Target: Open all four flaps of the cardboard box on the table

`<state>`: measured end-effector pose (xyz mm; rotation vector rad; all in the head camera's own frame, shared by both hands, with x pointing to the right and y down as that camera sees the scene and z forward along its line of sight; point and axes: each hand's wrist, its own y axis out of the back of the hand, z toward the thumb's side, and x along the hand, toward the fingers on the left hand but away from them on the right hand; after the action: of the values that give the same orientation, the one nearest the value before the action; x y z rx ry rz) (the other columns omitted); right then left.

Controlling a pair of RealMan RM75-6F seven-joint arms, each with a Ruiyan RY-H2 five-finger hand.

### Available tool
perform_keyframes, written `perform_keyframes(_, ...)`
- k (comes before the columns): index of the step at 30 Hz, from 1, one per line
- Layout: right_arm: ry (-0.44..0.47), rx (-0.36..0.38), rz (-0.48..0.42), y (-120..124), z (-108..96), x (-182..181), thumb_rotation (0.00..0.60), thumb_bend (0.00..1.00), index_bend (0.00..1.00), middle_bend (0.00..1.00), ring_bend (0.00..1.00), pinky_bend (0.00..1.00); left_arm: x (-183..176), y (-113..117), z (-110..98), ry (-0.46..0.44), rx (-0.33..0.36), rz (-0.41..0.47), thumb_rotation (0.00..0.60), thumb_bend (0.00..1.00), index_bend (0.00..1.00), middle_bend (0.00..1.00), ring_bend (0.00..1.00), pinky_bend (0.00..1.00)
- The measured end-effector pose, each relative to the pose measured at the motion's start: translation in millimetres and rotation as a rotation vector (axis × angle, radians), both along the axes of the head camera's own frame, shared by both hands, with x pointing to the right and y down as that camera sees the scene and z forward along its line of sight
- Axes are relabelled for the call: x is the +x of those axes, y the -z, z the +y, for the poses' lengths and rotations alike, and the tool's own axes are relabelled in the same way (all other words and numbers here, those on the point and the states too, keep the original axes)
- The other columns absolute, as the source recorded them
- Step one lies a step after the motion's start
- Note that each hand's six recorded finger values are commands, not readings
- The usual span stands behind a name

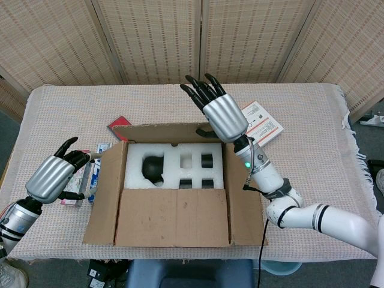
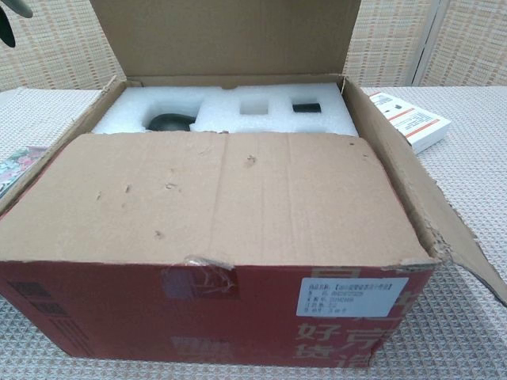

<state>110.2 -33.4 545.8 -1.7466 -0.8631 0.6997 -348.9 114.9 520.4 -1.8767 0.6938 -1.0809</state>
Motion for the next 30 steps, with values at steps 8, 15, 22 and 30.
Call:
perform_keyframes(8,-0.143,0.002,0.065,-17,-42,15,0.6,0.12,0.0,0.05,0.12,0.0,-2,-2,1,0.003,-0.008,-0.004,0.414,0.29,0.23,0.38,0.32,0.0)
perform_keyframes(15,-0.186,-0.019,0.049,-18,-50,21,0.6,0.12,0.0,0.05,0.13,0.0,-3,-3,1,0.006,-0.011,-0.008,0.414,0.29,0.23,0.38,0.32,0.0)
perform_keyframes(22,-0.12,-0.116,-0.026,-7,-22,20,0.6,0.12,0.0,0.07,0.2,0.0,-6,-4,0,0.021,-0.011,-0.01,0.413,0.29,0.23,0.38,0.32,0.0)
perform_keyframes(30,0.011,-0.43,-0.098,7,49,30,0.583,0.12,0.0,0.12,0.15,0.0,-6,-3,-2,0.036,-0.004,-0.004,0.414,0.29,0.23,0.38,0.32,0.0)
